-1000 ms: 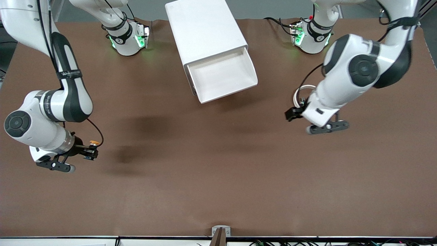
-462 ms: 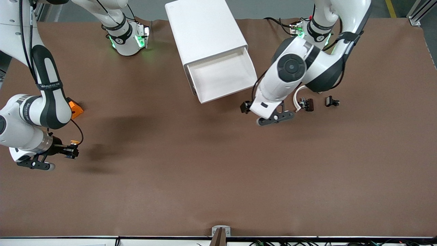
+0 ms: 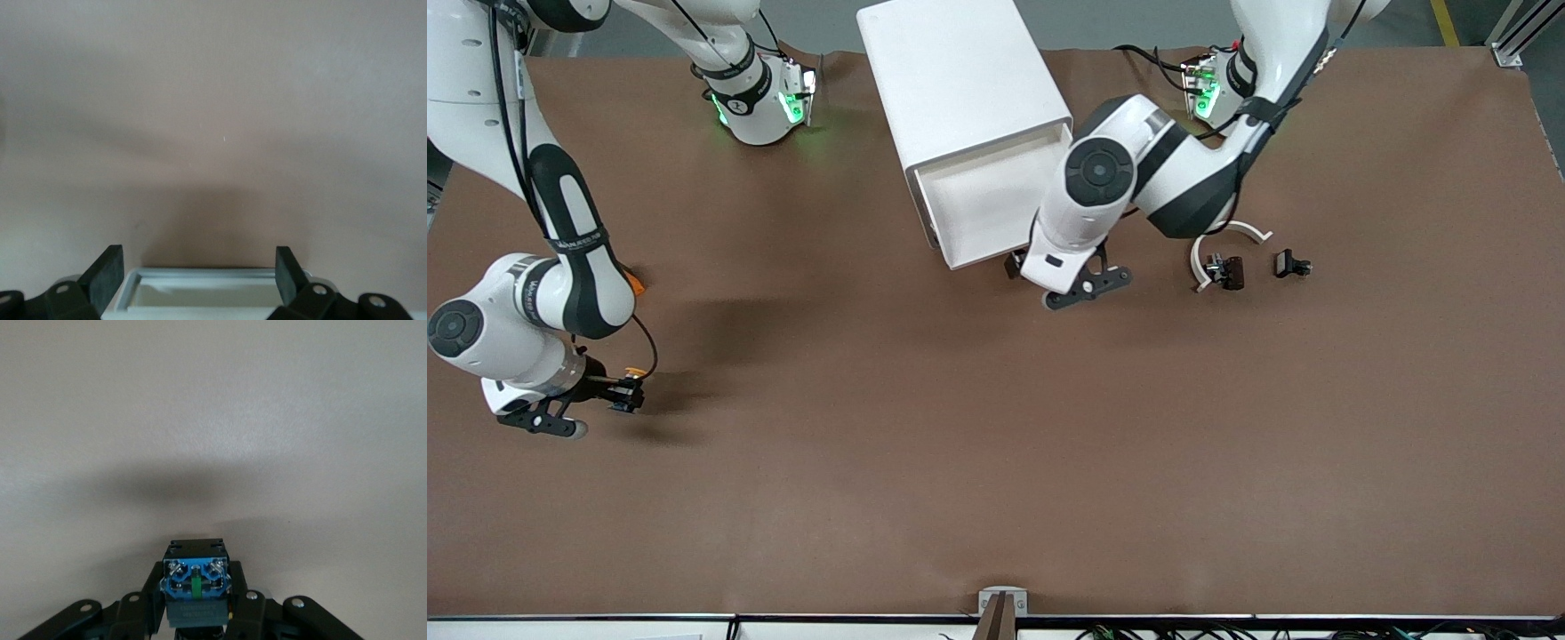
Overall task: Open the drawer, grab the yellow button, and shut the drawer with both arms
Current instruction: 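Push the drawer shut with the left gripper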
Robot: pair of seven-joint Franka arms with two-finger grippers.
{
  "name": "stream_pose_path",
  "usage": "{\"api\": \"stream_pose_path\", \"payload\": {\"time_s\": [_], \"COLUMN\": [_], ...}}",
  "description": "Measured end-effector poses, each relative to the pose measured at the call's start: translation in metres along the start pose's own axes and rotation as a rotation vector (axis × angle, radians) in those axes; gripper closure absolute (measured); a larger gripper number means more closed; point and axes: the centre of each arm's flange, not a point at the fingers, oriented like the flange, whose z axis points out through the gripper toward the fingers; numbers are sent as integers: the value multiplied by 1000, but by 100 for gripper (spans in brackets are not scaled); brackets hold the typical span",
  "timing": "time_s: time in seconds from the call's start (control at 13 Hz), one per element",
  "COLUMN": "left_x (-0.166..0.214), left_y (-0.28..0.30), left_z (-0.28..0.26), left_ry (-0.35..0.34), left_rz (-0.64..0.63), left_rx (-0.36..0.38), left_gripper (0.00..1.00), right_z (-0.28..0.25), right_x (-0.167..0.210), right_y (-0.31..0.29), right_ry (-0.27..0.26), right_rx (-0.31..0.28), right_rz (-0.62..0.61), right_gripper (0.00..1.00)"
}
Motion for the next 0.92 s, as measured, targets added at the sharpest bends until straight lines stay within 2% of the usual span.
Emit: {"api": "stream_pose_path", "payload": {"time_s": [0.31,0.69,0.77,0.92], "left_x": [-37,-101,-108,-115], "left_y": [17,37,38,39], "left_z": [18,41,42,43], "left_ry": [-13,-47,-77,-139], "left_rz": [-3,-1,-6,-30], "left_rx": [33,88,87,81], "left_gripper": [0,0,0,0], "right_z": [15,19,19,18], "right_x": [1,2,2,2], "right_y": [-5,-10,-11,-13], "right_ry": [38,49,51,54], "right_rx": [3,8,9,11], "right_rz": [-7,-13,-15,-16], "right_gripper": [59,59,54,32]}}
